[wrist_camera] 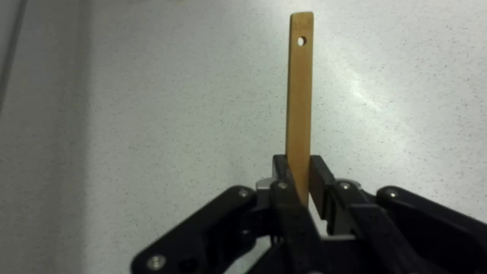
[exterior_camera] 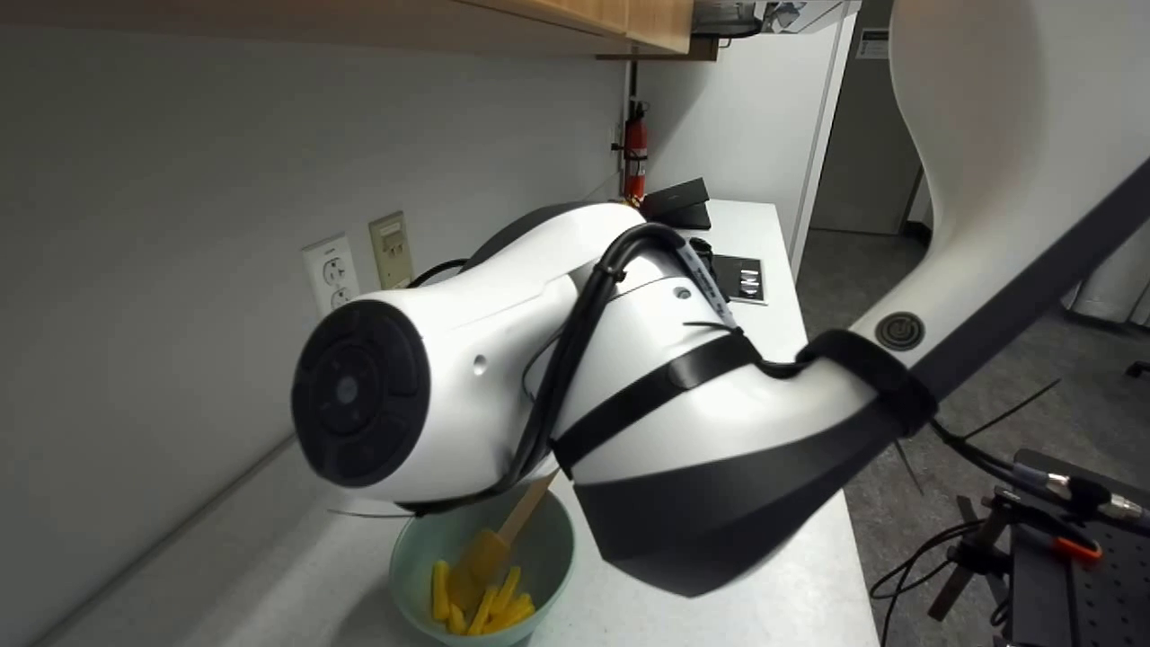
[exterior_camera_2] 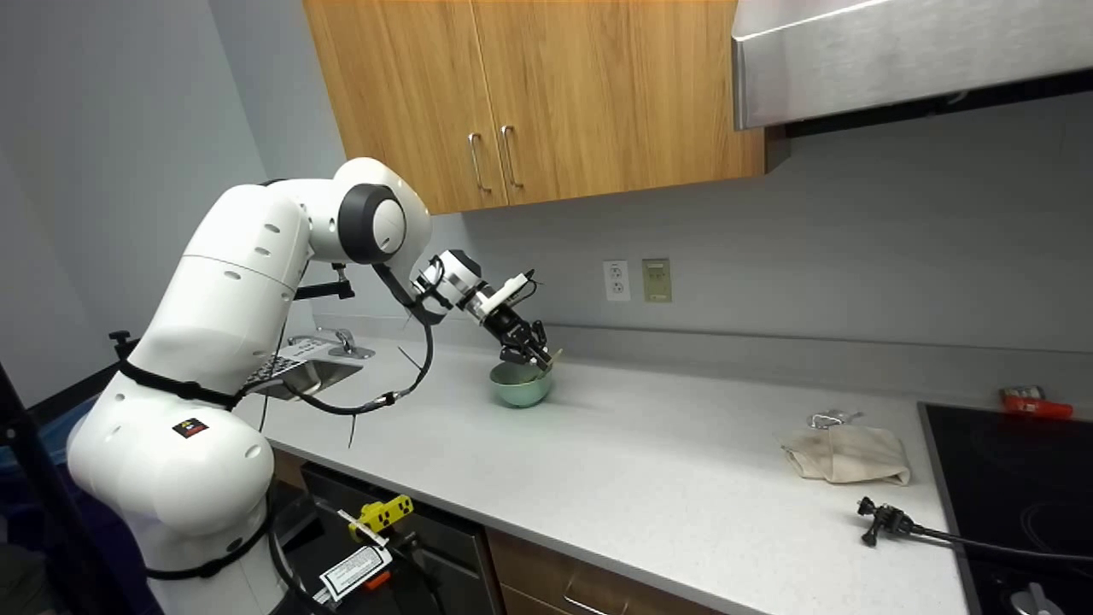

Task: Use the ladle to stir in the bowl

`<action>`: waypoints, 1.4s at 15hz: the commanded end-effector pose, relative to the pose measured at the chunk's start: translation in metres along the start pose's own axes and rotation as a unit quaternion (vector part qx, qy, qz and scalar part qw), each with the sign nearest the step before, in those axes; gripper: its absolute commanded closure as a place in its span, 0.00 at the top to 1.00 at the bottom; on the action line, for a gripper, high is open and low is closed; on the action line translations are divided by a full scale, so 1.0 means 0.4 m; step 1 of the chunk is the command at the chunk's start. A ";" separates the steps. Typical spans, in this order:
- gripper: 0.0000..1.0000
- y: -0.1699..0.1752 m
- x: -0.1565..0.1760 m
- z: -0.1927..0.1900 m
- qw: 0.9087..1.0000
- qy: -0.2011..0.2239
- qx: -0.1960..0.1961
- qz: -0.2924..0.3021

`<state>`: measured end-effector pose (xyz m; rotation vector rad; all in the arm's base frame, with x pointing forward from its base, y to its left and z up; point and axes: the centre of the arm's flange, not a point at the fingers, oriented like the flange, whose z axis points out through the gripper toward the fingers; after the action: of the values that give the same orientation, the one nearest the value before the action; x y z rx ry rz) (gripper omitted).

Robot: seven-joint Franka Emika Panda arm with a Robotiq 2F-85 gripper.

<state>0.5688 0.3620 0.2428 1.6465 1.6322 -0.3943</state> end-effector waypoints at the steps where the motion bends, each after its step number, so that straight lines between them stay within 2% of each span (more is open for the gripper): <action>1: 0.04 0.036 -0.034 -0.023 0.999 0.017 -0.018 0.032; 6: 0.04 0.041 -0.031 -0.030 0.998 -0.006 -0.059 0.031; 12: 0.04 0.036 -0.020 -0.017 0.997 -0.032 -0.076 0.010; 17: 0.04 0.029 -0.004 0.013 0.998 -0.048 -0.044 -0.010; 21: 0.04 0.026 0.013 0.022 1.000 -0.024 -0.003 -0.017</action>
<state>0.5747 0.3582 0.2363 1.5508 1.5847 -0.3820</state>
